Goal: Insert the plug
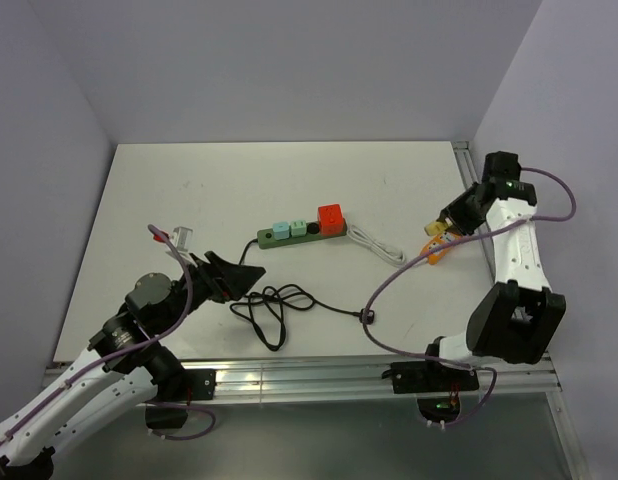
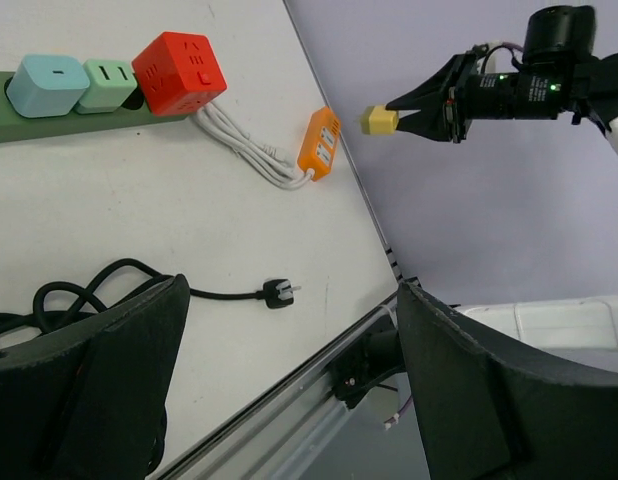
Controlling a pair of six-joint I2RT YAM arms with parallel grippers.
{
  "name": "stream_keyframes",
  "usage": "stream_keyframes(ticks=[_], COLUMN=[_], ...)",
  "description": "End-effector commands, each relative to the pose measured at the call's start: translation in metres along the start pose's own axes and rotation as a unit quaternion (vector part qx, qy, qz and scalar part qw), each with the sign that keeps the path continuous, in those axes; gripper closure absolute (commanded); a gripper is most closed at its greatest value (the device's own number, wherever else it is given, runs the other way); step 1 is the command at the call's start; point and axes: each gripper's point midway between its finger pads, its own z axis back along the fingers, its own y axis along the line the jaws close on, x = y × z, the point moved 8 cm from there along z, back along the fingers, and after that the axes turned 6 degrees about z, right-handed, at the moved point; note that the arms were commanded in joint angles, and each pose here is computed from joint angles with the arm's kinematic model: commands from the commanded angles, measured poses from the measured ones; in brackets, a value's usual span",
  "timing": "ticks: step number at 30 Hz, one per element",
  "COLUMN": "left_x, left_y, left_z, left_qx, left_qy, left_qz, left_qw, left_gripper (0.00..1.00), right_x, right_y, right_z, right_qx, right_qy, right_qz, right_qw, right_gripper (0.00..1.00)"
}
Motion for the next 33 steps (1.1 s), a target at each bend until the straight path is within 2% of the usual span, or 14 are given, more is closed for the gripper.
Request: stream_keyframes(ticks=[1,4,8,11,12,15,21,33], left_x=[0.0,0.002,0.003,0.001,0.001,0.001,-0.001,-0.001], left_y=[-0.006,-0.006,-0.006,-0.004,-0.003,-0.004,-0.004,-0.004], left_z=[0.0,0.0,-0.001,-0.003,-0.003,-0.004,-0.005,-0.007], left_qx=[-0.037,-0.041,-0.04,-0.04,-0.039,-0.039,-0.049,-0.047], left_qy=[-0.002,-0.013,-0.017,-0.013,-0.014,-0.011,-0.011,-0.008], left_qz=[-0.008,-0.012,-0.021,-0.025,-0.025,-0.028,-0.024,-0.026], left_qw=[0.999,0.999,0.999,0.999,0.999,0.999,0.998,0.998], left_gripper=[0.11,0.11,0.11,0.11,0.11,0.12,0.12,0.14], right_x=[0.01,0.015,0.021,0.025,0.028,0.035,0.04,0.048], right_y=[-0.02,-0.03,-0.035,-0.037,-0.043,-0.045,-0.05,-0.048], right_z=[-0.012,-0.023,-0.027,-0.029,-0.035,-0.041,-0.062,-0.081], right_qx=[-0.006,-0.034,-0.069,-0.089,-0.121,-0.15,-0.168,-0.157], right_qy=[0.063,0.077,0.055,0.061,0.064,0.085,0.126,0.128], right_qz=[-0.03,-0.045,-0.069,-0.077,-0.075,-0.06,-0.029,-0.018], right_qw=[0.998,0.995,0.994,0.991,0.988,0.983,0.977,0.979], right_gripper=[1.0,1.0,1.0,1.0,1.0,1.0,1.0,1.0])
